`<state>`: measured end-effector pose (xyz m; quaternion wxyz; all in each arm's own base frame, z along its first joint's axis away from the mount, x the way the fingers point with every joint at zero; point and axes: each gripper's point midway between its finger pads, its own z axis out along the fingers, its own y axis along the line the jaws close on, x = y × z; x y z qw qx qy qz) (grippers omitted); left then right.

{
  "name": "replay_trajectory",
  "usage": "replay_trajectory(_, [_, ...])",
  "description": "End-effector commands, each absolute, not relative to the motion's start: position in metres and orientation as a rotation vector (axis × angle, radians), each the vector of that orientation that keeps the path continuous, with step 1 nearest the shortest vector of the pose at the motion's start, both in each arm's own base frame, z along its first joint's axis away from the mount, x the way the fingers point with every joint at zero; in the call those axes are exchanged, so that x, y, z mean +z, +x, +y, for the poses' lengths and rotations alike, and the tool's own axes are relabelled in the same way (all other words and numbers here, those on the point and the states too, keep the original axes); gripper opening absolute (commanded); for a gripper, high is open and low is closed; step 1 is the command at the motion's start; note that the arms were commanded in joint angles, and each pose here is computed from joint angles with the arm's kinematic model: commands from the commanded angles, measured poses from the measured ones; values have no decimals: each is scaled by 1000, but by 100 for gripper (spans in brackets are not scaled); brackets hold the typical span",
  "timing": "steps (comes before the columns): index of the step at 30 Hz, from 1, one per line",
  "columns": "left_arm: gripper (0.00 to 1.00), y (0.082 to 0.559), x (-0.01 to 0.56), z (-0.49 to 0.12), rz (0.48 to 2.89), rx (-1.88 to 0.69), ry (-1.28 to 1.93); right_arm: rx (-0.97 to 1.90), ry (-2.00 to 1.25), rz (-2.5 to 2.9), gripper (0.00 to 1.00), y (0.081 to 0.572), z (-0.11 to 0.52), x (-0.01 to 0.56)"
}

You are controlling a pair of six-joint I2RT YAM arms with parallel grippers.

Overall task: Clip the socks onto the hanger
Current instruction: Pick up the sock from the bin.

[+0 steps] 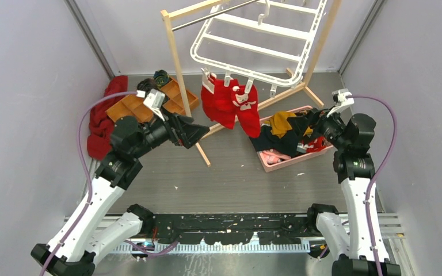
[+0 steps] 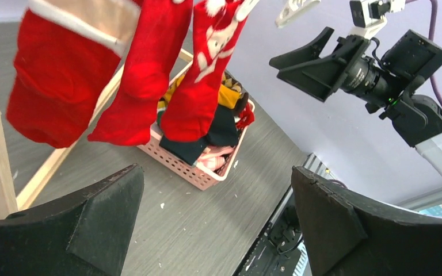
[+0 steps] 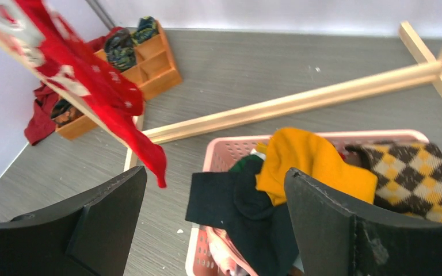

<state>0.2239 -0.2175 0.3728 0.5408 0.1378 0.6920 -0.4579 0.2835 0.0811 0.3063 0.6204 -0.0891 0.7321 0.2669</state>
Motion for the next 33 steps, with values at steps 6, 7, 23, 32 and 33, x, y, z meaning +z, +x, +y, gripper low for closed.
replay_trajectory(6, [100, 238, 352, -214, 1528, -1140, 176, 582, -107, 1892, 94, 301, 45, 252])
replay_trajectory(7, [100, 240, 348, -212, 1532, -1134, 155, 559, -117, 1929, 94, 301, 41, 245])
replay_trajectory(23, [99, 249, 310, -204, 1571, -1058, 115, 201, 7, 2297, 41, 267, -38, 179])
replay_trajectory(32, [99, 250, 303, -206, 1534, -1074, 123, 319, -149, 2372, 43, 273, -47, 136])
replay_trajectory(33, [99, 250, 303, -207, 1533, -1073, 126, 355, -161, 2372, 44, 278, -44, 134])
